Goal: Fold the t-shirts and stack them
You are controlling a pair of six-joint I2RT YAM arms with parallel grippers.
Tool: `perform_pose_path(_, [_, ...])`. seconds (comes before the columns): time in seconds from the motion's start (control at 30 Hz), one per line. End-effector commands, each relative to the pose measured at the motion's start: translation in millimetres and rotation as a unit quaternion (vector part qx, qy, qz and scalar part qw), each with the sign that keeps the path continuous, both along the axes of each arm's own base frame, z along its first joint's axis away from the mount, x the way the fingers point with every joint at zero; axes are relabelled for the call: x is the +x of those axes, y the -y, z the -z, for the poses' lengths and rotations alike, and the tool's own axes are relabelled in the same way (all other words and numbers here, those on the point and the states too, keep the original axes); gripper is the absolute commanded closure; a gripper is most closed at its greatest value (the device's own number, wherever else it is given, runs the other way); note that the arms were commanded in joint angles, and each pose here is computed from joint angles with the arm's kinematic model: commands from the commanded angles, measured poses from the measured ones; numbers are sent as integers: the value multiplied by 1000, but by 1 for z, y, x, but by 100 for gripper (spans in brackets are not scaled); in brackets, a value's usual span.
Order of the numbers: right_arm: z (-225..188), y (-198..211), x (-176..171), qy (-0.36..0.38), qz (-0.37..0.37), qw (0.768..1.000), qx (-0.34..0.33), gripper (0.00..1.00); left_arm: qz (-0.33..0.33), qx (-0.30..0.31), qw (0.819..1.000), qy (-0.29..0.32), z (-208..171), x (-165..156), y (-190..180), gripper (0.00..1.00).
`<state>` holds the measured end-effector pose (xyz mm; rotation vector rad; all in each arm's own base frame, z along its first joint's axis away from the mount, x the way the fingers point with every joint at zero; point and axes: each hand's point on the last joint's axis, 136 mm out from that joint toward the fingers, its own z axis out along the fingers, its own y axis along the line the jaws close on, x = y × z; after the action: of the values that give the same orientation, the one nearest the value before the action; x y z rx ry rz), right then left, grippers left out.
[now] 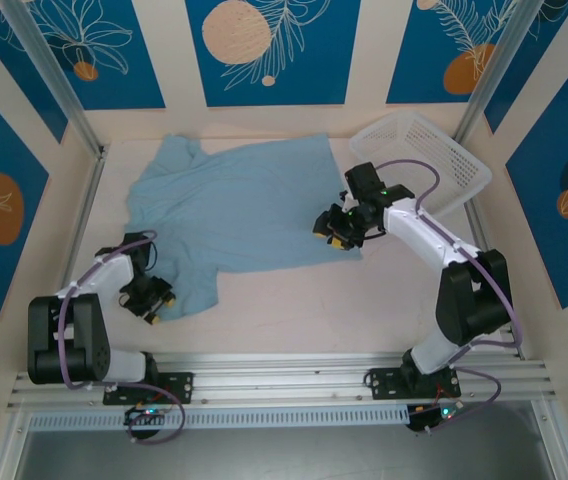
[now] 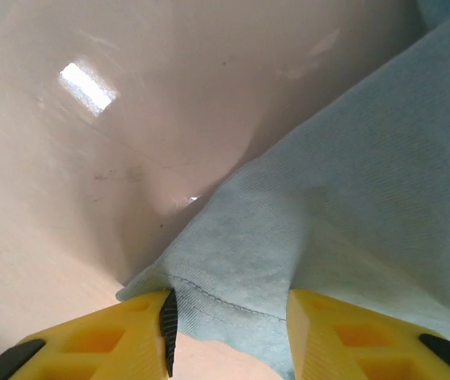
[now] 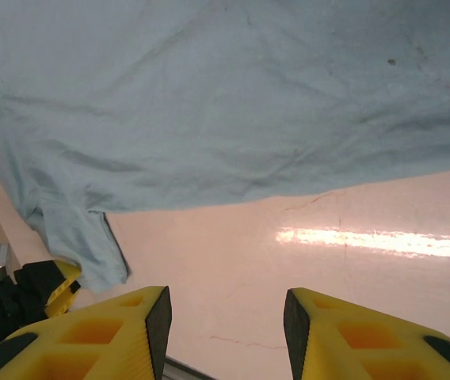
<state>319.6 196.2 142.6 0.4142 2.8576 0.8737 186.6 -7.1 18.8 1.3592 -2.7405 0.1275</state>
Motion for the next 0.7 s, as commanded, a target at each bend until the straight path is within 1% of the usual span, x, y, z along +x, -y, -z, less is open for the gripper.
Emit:
perform_pose_path(0.0, [-10,10,-7,3,9,1000,-3,56,3,8,1000,-9,4,-5,-3,61])
perform_pose_path(0.07, [-6,18,-9,0,20,1000,-12,56,3,9,1000,-10,6,-7,-3,66])
perform_pose_path(0.2, [6,39,-10,-17,56,998,-20,56,1,5,1000,-11,10,-10,0,81])
perform_pose_path(0.23, [7,42,-10,-17,60,998,-20,56,2,7,1000,-10,8,-11,-1,82])
perform_pose_path(0.27, [7,45,-8,-15,64,998,-21,55,2,16,1000,-9,3,-12,-3,81])
perform_pose_path(0.37, [7,48,-6,-14,65,998,-23,55,5,46,999,11,-18,-14,-12,60])
perform_pose_path(0.4, [7,47,-5,-12,64,998,-21,55,5,53,998,17,-24,-14,-14,57])
perform_pose_path(0.5, [7,45,-5,-11,61,998,-19,55,7,55,998,19,-27,-16,-15,54])
perform_pose_path(0.67, [5,36,-5,-11,55,998,-8,55,-1,29,1000,8,-5,-15,-6,52])
